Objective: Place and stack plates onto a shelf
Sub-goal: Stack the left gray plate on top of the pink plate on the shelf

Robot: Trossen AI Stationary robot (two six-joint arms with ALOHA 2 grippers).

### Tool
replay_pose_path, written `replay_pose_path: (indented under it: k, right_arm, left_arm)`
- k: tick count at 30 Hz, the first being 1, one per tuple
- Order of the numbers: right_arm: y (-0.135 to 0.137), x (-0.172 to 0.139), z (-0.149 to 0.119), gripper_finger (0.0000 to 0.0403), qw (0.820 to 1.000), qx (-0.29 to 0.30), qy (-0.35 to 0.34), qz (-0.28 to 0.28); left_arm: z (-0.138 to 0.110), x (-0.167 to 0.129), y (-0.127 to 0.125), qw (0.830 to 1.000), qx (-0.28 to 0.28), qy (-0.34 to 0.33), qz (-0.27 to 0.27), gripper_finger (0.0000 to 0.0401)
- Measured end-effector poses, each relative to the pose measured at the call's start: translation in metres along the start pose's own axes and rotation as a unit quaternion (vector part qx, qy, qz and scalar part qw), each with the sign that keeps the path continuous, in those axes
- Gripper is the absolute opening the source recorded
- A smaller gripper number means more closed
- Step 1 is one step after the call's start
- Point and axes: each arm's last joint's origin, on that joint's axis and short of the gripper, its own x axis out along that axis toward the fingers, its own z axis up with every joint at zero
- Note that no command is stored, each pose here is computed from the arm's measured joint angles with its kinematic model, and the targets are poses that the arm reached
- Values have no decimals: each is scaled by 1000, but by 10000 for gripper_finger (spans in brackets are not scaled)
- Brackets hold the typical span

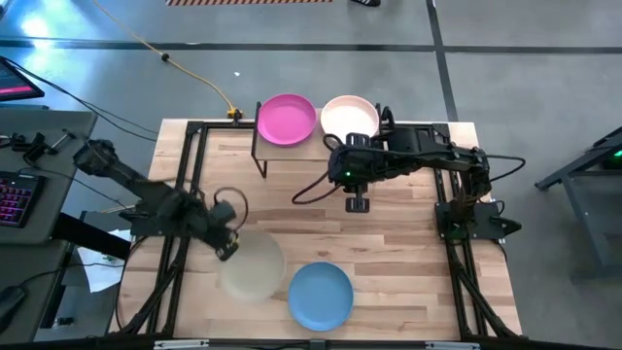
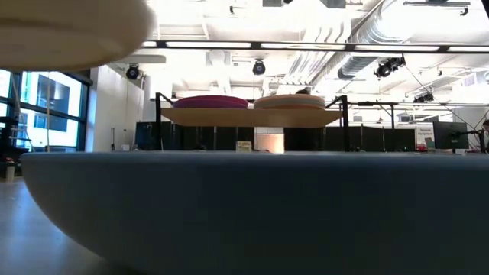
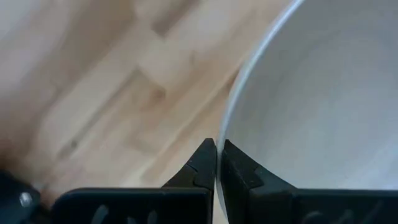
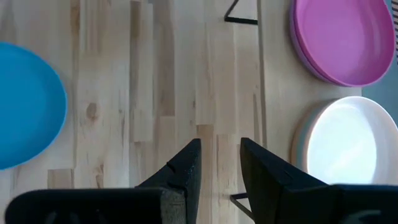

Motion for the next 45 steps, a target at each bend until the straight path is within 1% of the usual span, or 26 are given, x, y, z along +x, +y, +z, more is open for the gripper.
replay_pose_path:
  k: [5, 10, 16, 19, 24, 26, 29, 33, 36, 37, 41, 45]
  right_arm:
    - [6, -2, 0, 92, 1000, -9, -3, 5]
    - [10, -3, 0, 92, 1000, -11, -4, 6]
    - [9, -3, 0, 92, 1000, -12, -4, 3]
    - [9, -3, 1, 92, 1000, -11, -7, 3]
    - [9, -3, 2, 92, 1000, -9, -14, 3]
    - [9, -3, 2, 92, 1000, -9, -14, 3]
    - [9, -3, 3, 92, 1000, -8, -16, 3]
    - [9, -3, 4, 92, 1000, 6, -22, 2]
    - [9, -3, 5, 92, 1000, 9, -26, 2]
    - [9, -3, 5, 92, 1000, 9, -27, 2]
    - [9, -3, 5, 92, 1000, 9, -28, -1]
    - [9, -3, 5, 92, 1000, 13, -28, -1]
  left_arm:
    - [33, -26, 11, 996, -41, -76, -9, 0]
    - [66, -56, 23, 984, -71, -164, -7, 0]
    - [101, -86, 40, 967, -72, -244, 24, 0]
    - [117, -97, 51, 959, -65, -271, 50, 0]
    - [149, -112, 66, 940, -61, -327, 71, 0]
    - [163, -115, 72, 935, -61, -341, 76, 0]
    - [183, -117, 84, 927, -66, -356, 97, 0]
    - [211, -116, 98, 910, -82, -389, 117, 0]
    - [233, -113, 107, 896, -93, -419, 111, 0]
    - [238, -111, 111, 895, -97, -422, 107, 0]
    - [256, -99, 131, 901, -111, -407, 103, 0]
    - [267, -88, 148, 910, -127, -383, 100, 0]
